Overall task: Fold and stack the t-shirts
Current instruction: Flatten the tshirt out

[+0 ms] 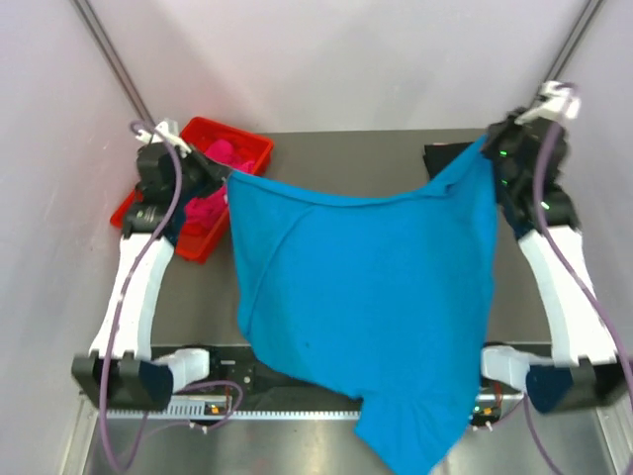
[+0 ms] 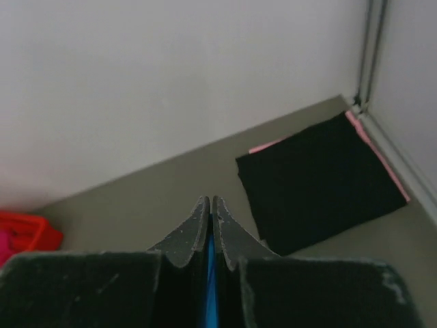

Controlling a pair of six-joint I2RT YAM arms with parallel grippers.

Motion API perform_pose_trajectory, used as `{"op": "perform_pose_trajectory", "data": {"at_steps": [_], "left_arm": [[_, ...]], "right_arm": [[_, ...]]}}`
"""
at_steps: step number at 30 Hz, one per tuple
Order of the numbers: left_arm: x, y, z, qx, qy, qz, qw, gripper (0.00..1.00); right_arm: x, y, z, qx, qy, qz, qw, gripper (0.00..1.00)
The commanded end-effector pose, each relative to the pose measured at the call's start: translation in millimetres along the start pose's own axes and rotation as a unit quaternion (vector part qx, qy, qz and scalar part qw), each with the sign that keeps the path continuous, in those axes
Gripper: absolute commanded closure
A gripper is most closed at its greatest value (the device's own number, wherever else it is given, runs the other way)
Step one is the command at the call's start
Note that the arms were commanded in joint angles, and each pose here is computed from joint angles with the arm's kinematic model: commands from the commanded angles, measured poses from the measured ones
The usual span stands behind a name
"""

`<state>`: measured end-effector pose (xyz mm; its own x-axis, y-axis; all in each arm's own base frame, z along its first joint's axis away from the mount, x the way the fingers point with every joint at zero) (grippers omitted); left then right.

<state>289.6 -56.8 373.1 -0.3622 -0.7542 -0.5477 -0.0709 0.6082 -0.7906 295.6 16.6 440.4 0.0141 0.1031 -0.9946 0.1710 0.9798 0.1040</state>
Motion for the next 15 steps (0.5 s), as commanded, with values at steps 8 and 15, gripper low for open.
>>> {"op": "perform_pose_trajectory", "data": {"at_steps": [8,15], "left_arm": [[-23.6,48.5,170.4,0.022,-0.002,0.067,0.997,1.00],[-38.3,84.6,232.0,0.024,0.046,0.062,0.997,1.00]], "right_arm": [[84.6,57.5,152.6,-0.131,0.016,-0.027,0.991,1.00],[149.9,59.1,220.5,-0.123,0.106,-0.017,0.987,1.00]]}}
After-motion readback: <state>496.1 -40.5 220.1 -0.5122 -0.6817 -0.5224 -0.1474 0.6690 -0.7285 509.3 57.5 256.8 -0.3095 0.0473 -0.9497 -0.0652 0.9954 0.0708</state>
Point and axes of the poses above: each gripper's point midway between its finger pads, its own z axis out along the fingers, its own y axis along the line the jaws close on, x = y × z, the point moved 7 cm from there along -z, back along the fingers, and after that the axes turned 14 degrees about -z, right-handed, at the moved point
